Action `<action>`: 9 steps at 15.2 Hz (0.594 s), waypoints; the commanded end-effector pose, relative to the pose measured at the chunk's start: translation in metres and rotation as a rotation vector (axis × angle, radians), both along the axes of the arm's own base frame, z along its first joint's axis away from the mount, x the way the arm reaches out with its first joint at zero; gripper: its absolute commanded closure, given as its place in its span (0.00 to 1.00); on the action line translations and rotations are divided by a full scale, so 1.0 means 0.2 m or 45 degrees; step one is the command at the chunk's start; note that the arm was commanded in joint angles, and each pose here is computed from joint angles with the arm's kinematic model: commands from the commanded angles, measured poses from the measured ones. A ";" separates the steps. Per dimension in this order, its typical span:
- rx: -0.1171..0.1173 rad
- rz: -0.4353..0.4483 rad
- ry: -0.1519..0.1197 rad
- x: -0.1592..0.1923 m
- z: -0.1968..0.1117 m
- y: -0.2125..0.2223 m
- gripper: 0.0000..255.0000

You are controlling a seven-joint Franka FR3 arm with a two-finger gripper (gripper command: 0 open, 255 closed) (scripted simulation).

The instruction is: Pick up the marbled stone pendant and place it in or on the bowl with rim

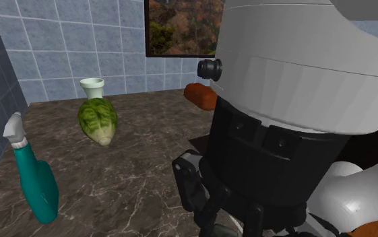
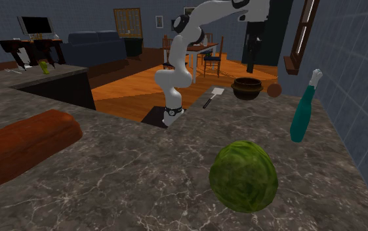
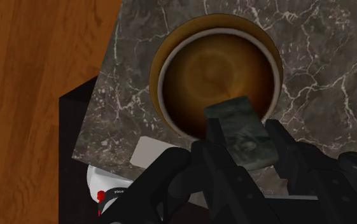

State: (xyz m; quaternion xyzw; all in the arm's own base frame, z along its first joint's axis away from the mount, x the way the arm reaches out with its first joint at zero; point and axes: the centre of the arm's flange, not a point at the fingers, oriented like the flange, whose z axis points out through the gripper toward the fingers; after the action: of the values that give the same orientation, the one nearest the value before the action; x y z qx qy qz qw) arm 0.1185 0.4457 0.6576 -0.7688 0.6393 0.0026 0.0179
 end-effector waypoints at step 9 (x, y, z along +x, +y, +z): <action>0.000 0.000 0.000 0.00 -0.21 0.00 1.00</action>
State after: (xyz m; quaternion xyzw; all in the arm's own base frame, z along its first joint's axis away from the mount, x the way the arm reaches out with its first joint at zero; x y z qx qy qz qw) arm 0.1186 0.4452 0.6175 -0.7687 0.6393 0.0025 0.0181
